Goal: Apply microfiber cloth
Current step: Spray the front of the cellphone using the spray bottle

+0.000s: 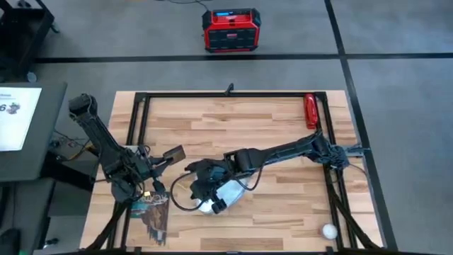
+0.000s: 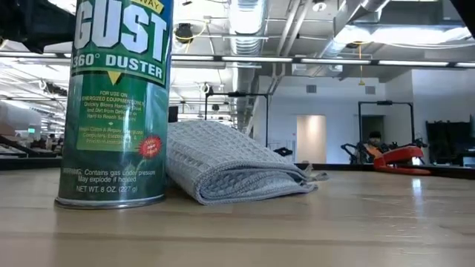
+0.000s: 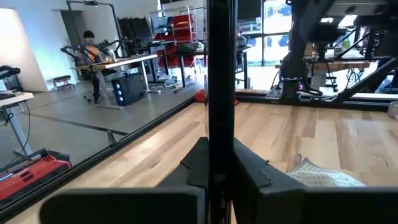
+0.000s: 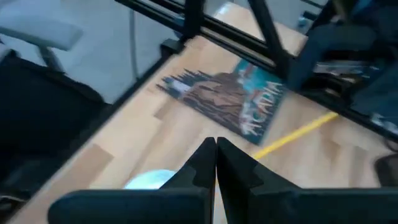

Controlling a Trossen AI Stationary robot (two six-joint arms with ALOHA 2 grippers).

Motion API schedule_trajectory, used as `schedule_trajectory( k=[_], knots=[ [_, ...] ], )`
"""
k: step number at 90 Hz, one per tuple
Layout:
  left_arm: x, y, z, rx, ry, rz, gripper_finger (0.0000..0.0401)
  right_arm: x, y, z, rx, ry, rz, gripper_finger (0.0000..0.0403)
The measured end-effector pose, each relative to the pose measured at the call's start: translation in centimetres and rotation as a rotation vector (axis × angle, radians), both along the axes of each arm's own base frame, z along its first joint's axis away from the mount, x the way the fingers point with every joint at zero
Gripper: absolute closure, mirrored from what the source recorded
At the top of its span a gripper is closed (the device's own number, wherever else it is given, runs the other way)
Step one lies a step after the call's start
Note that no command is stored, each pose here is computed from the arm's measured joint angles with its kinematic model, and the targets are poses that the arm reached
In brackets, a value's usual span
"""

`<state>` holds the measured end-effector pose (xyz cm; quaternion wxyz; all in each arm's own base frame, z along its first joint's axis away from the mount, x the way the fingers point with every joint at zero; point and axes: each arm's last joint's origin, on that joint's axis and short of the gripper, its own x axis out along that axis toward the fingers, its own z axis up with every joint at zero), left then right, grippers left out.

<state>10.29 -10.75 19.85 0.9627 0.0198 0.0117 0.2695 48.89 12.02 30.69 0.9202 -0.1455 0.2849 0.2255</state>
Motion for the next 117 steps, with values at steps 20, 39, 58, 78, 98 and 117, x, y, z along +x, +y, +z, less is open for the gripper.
schedule_trajectory(
  k=[20,39,58,78,98,117],
  knots=[
    [0.0,0.0,0.0,0.002,0.001,0.0,0.0392,0.0,-1.9,0.1,-0.046,0.028,-0.109,0.0403],
    [0.0,0.0,0.0,0.003,0.001,0.0,0.0392,0.0,-2.0,0.1,-0.058,0.028,-0.126,0.0403],
    [0.0,0.1,0.1,0.039,0.024,0.003,0.0392,-0.3,-1.3,0.5,-0.064,0.014,-0.105,0.0403],
    [0.3,1.6,0.3,0.062,0.088,0.0,0.0392,-2.0,0.1,2.5,-0.078,0.001,-0.076,0.0403],
    [0.9,2.8,1.0,0.006,0.151,-0.123,0.0392,-2.5,0.5,2.5,-0.084,0.036,-0.088,0.0403],
    [1.5,3.2,1.2,0.002,0.187,-0.202,0.0392,-2.4,0.8,2.6,-0.077,0.016,-0.083,0.0403]
  ],
)
